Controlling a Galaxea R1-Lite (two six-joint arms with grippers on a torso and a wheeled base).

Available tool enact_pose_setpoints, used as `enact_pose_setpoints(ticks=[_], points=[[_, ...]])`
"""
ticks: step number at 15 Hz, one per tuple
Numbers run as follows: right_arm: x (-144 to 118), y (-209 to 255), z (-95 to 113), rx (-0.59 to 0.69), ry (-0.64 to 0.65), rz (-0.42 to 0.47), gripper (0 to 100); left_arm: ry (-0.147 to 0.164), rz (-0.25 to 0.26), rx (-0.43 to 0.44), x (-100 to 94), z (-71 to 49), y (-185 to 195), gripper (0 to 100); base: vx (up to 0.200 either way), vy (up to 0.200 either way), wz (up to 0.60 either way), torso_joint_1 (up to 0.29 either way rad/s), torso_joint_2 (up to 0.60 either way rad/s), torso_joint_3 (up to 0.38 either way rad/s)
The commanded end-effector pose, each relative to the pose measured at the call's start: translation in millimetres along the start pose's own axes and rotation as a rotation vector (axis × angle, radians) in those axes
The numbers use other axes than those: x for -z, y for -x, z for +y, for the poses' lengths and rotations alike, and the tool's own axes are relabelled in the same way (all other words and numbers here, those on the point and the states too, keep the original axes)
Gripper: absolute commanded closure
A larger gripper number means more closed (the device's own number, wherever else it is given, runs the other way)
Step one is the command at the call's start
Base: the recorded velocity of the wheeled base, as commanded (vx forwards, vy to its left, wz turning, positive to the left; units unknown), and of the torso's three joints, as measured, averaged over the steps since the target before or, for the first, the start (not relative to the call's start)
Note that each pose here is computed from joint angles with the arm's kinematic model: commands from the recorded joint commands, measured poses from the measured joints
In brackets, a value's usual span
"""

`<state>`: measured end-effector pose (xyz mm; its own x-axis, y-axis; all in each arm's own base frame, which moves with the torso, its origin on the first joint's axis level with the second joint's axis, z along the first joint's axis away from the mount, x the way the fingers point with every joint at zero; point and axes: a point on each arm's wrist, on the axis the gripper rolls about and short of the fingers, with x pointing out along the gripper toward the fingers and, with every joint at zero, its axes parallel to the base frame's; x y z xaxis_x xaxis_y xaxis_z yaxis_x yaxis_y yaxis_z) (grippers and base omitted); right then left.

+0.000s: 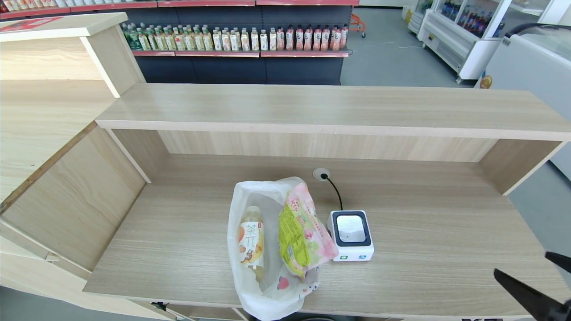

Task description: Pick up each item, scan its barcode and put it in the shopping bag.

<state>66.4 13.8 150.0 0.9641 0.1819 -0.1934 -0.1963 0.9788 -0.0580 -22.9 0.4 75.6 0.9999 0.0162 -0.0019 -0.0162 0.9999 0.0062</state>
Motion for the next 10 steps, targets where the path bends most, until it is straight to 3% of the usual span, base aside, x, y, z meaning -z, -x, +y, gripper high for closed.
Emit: enact_pose_setpoints(ticks=[1, 3, 6, 10], points=[[59, 53, 1, 0.158, 0.003, -0.124, 0, 0.000, 0.000, -0.001, 0.0, 0.0, 0, 0, 0.000, 0.000, 0.00, 0.000, 0.00, 0.000], [86, 69, 5, 0.205, -0.013, -0.110, 0, 0.000, 0.000, -0.001, 0.0, 0.0, 0, 0, 0.000, 0.000, 0.00, 0.000, 0.00, 0.000], [91, 74, 8, 0.202, 0.006, -0.174, 0, 0.000, 0.000, -0.001, 0.0, 0.0, 0, 0, 0.000, 0.000, 0.00, 0.000, 0.00, 0.000], [91, 74, 8, 0.199, 0.011, -0.174, 0, 0.000, 0.000, -0.001, 0.0, 0.0, 0, 0, 0.000, 0.000, 0.00, 0.000, 0.00, 0.000]])
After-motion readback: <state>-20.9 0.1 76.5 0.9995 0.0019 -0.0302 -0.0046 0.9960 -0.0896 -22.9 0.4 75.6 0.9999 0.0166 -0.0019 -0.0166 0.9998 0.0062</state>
